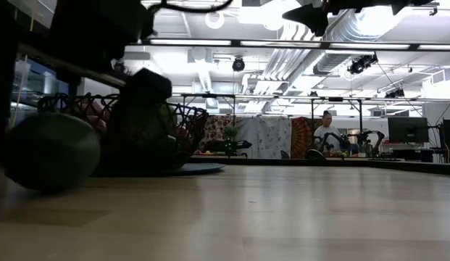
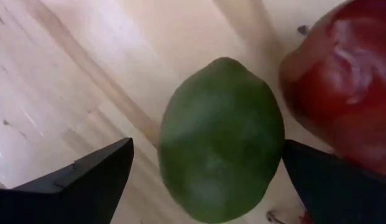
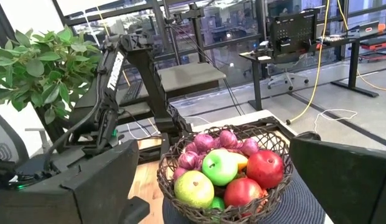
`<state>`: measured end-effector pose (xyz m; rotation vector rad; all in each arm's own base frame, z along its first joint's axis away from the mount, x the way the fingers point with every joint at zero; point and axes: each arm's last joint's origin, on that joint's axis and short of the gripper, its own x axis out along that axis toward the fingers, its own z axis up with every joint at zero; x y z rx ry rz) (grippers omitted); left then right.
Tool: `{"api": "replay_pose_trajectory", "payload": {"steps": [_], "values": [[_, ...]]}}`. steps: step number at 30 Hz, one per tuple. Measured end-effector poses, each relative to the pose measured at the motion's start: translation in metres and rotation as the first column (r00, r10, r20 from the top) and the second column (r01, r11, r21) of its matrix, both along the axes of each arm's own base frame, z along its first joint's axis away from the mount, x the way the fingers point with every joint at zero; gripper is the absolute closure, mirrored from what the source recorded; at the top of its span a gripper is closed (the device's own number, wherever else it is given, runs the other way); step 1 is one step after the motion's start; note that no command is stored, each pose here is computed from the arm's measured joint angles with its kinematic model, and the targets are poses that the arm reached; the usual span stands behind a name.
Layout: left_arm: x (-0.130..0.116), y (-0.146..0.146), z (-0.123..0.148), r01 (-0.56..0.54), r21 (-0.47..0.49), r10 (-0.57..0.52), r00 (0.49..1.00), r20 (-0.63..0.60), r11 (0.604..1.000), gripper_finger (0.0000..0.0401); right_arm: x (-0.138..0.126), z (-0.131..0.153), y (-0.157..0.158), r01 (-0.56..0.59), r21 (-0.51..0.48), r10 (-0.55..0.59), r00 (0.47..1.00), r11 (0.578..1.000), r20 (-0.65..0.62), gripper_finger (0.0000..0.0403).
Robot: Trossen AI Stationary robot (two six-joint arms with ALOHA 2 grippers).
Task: Build produce basket
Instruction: Put the lime into the wire basket
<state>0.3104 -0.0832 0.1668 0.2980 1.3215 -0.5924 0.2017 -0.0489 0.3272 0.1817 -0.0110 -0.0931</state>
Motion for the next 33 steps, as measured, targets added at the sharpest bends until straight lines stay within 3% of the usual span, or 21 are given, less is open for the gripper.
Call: {"api": "replay_pose_trajectory", "payload": {"steps": [13,26,33], "values": [[0.006,0.015,-0.006,-0.030,-0.003,0.030,1.000,-0.002,1.000,0.0009,0.000,0.000,0.000,0.000,0.004,0.000,1.000,1.000,-0.003,0.0006],[0.008,0.016,-0.005,-0.031,-0.021,0.032,0.999,0.007,0.999,0.0119,0.000,-0.001,0.000,0.000,0.024,0.000,1.000,1.000,-0.004,0.0006],[0.005,0.025,0.011,-0.070,0.001,0.070,0.998,-0.008,0.998,0.0128,0.000,-0.001,0.000,0.000,0.024,0.000,1.000,1.000,-0.004,0.0006]]}}
